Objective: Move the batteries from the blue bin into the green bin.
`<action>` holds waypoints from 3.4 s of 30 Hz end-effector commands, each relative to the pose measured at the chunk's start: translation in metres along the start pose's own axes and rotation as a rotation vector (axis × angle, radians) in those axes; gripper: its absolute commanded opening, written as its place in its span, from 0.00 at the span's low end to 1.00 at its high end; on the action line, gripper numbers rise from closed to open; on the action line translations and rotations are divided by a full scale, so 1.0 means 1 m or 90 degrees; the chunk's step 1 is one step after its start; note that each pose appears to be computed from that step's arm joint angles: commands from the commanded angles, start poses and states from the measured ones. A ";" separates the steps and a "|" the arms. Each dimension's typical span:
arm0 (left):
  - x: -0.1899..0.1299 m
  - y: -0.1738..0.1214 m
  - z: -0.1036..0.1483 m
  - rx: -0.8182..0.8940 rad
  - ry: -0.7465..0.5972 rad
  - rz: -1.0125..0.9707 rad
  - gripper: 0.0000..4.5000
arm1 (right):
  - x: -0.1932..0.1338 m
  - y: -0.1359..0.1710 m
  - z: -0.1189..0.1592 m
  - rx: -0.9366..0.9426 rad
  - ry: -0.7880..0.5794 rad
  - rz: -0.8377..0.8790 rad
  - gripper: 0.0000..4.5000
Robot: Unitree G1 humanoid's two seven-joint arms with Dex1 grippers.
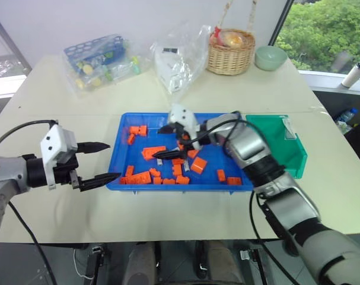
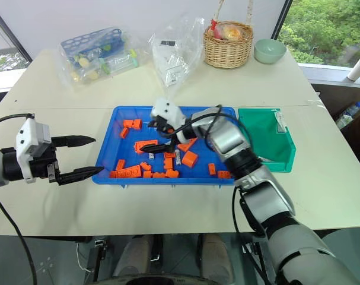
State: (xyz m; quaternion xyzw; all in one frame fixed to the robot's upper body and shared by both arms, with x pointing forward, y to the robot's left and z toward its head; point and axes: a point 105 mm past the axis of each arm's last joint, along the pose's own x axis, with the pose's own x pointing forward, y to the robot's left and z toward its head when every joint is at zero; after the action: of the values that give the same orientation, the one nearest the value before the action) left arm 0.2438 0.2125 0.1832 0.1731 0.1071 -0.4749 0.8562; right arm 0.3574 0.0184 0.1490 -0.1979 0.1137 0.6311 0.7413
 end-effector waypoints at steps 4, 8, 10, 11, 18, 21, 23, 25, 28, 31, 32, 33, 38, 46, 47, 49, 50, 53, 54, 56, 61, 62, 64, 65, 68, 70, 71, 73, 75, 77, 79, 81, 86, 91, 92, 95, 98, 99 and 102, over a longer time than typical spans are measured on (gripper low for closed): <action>-0.007 -0.001 0.011 0.027 -0.016 0.031 1.00 | 0.018 -0.009 0.001 -0.028 0.016 -0.005 1.00; -0.007 0.001 0.013 0.034 -0.019 0.041 1.00 | 0.024 -0.013 -0.008 -0.027 0.032 -0.011 1.00; -0.007 0.003 0.015 0.037 -0.022 0.044 1.00 | 0.025 -0.014 -0.012 -0.023 0.034 -0.013 1.00; -0.007 0.004 0.015 0.039 -0.022 0.045 1.00 | 0.025 -0.015 -0.012 -0.015 0.030 -0.018 1.00; -0.003 0.010 0.018 0.045 -0.027 0.044 1.00 | 0.019 -0.019 -0.003 0.001 -0.007 -0.027 0.37; 0.001 0.013 0.018 0.049 -0.030 0.037 1.00 | 0.014 -0.023 0.010 0.025 -0.047 -0.045 0.28; 0.004 0.015 0.019 0.050 -0.034 0.032 1.00 | 0.013 -0.028 0.013 0.042 -0.060 -0.071 0.28; 0.007 0.015 0.020 0.052 -0.037 0.027 1.00 | 0.015 -0.034 0.013 0.052 -0.058 -0.106 0.28; 0.011 0.016 0.021 0.055 -0.042 0.021 1.00 | 0.019 -0.045 0.006 0.065 -0.036 -0.171 0.28; 0.013 0.016 0.021 0.057 -0.044 0.017 1.00 | 0.021 -0.051 0.001 0.072 -0.013 -0.205 0.60; 0.014 0.017 0.022 0.057 -0.044 0.015 1.00 | 0.020 -0.052 0.001 0.066 -0.013 -0.212 0.72; 0.014 0.017 0.022 0.057 -0.045 0.014 1.00 | 0.019 -0.053 0.002 0.061 -0.013 -0.218 0.83; 0.015 0.019 0.022 0.059 -0.045 0.011 1.00 | 0.004 -0.057 0.014 0.069 -0.041 -0.243 0.93; 0.018 0.019 0.019 0.052 -0.047 0.003 1.00 | -0.008 -0.014 0.001 0.145 0.000 -0.222 0.93; 0.019 0.020 0.019 0.052 -0.047 0.002 1.00 | -0.003 -0.008 -0.004 0.156 0.014 -0.214 0.93; 0.020 0.022 0.019 0.053 -0.048 0.001 1.00 | 0.003 -0.002 -0.011 0.170 0.031 -0.208 0.93; 0.020 0.022 0.019 0.054 -0.049 0.001 1.00 | 0.005 -0.001 -0.013 0.175 0.037 -0.209 0.93; 0.021 0.024 0.020 0.057 -0.050 -0.002 1.00 | 0.011 0.001 -0.015 0.185 0.046 -0.204 0.93; 0.021 0.024 0.021 0.058 -0.050 -0.002 1.00 | 0.013 0.004 -0.016 0.183 0.049 -0.196 0.93; 0.021 0.025 0.021 0.061 -0.050 -0.001 1.00 | 0.017 0.008 -0.016 0.178 0.051 -0.185 0.93; 0.021 0.026 0.023 0.065 -0.053 0.003 1.00 | 0.021 0.012 -0.020 0.148 0.072 -0.172 0.93; 0.020 0.026 0.023 0.066 -0.053 0.004 1.00 | 0.022 0.013 -0.022 0.138 0.079 -0.170 0.93; 0.019 0.025 0.023 0.066 -0.053 0.004 1.00 | 0.023 0.016 -0.024 0.120 0.089 -0.160 0.82; 0.019 0.025 0.022 0.066 -0.053 0.005 1.00 | 0.023 0.017 -0.025 0.108 0.094 -0.156 0.74; 0.018 0.026 0.023 0.067 -0.053 0.009 1.00 | 0.026 0.019 -0.026 0.093 0.097 -0.148 0.39; 0.018 0.026 0.023 0.068 -0.054 0.010 1.00 | 0.027 0.018 -0.025 0.089 0.096 -0.148 0.15; 0.018 0.026 0.024 0.068 -0.055 0.011 1.00 | 0.028 0.017 -0.024 0.088 0.095 -0.149 0.03; 0.019 0.026 0.024 0.068 -0.058 0.011 1.00 | 0.027 0.015 -0.020 0.088 0.086 -0.154 0.01; 0.020 0.027 0.024 0.068 -0.060 0.010 1.00 | 0.023 0.013 -0.014 0.096 0.070 -0.159 0.01; 0.023 0.027 0.023 0.067 -0.062 0.006 1.00 | 0.016 0.010 -0.004 0.115 0.044 -0.162 0.01; 0.025 0.026 0.022 0.065 -0.065 0.000 1.00 | 0.002 0.006 0.014 0.144 -0.002 -0.168 0.01; 0.027 0.026 0.022 0.063 -0.068 -0.006 1.00 | -0.017 0.000 0.031 0.178 -0.049 -0.177 0.01; 0.035 0.028 0.022 0.065 -0.073 -0.018 1.00 | -0.110 -0.030 0.038 0.244 -0.100 -0.302 0.01; 0.037 0.032 0.023 0.068 -0.078 -0.026 1.00 | -0.215 -0.038 -0.015 0.248 0.014 -0.484 0.01; 0.038 0.033 0.023 0.069 -0.078 -0.027 1.00 | -0.232 -0.034 -0.025 0.257 0.037 -0.506 0.01; 0.040 0.035 0.023 0.070 -0.082 -0.032 1.00 | -0.263 -0.018 -0.052 0.288 0.088 -0.548 0.01; 0.043 0.036 0.024 0.071 -0.086 -0.036 1.00 | -0.271 -0.009 -0.069 0.293 0.126 -0.574 0.01; 0.044 0.037 0.024 0.072 -0.087 -0.037 1.00 | -0.273 -0.009 -0.073 0.292 0.133 -0.584 0.12; 0.046 0.037 0.026 0.074 -0.090 -0.042 1.00 | -0.275 -0.009 -0.074 0.288 0.135 -0.587 0.41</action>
State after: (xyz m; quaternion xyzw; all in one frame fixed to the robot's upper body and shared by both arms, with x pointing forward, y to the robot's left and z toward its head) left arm 0.2990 0.1841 0.1888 0.1728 0.0419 -0.5211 0.8348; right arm 0.3236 -0.2589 0.1787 -0.1037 0.2586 0.1787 0.9436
